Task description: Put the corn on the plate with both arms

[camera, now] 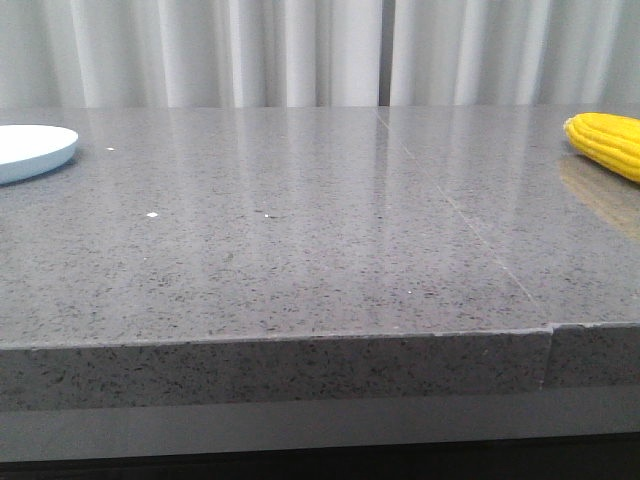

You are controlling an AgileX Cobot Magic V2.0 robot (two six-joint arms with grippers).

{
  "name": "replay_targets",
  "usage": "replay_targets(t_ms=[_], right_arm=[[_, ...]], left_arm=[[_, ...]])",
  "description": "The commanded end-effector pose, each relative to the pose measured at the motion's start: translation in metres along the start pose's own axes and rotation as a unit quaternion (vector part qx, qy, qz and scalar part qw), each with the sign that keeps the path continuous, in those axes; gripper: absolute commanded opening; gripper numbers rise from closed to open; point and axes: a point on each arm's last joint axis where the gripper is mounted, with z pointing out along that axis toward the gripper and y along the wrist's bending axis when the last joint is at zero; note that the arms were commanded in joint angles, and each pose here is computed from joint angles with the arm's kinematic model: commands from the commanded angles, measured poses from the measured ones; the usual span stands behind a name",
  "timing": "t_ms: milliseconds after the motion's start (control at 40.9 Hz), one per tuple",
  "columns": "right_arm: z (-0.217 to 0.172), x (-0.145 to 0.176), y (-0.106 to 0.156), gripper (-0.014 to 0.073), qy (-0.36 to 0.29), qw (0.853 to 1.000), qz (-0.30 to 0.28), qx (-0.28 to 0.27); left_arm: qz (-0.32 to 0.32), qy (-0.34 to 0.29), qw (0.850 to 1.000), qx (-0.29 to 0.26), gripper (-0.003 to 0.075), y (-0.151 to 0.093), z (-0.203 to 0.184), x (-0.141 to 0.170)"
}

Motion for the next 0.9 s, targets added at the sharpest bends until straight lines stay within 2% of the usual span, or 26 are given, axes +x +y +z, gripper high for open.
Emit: replay_targets(t_ms=[0,171,318,514,758,880], right_arm=[[-0.005,-0.016,0.001,0.0582,-0.05,0.999,-0.008,0.0],[-0.005,-0.016,0.001,0.0582,-0.05,0.999,-0.008,0.0],[-0.005,-0.016,0.001,0.0582,-0.05,0.999,-0.008,0.0],[-0.005,-0.016,0.001,0.0582,-0.05,0.999,-0.008,0.0],[-0.005,-0.016,0.001,0.0582,-0.05,0.999,-0.008,0.0],[-0.005,-0.016,0.001,0.0582,-0.05,0.999,-0.008,0.0]], left_arm=[[0.0,-0.006,1.0,0.003,0.0482,0.0,0.003,-0.022],[0.014,0.04,0.999,-0.006,0.0482,0.004,0.022,-0.039],[0.023,0.074,0.997,-0.022,0.0482,0.011,0.053,-0.053],[-0.036,0.139,0.989,-0.046,0.0482,0.045,0.106,-0.063],[-0.115,0.169,0.978,0.024,0.0482,0.089,0.168,-0.062],[-0.133,0.174,0.976,0.014,0.0482,0.107,0.191,-0.057]])
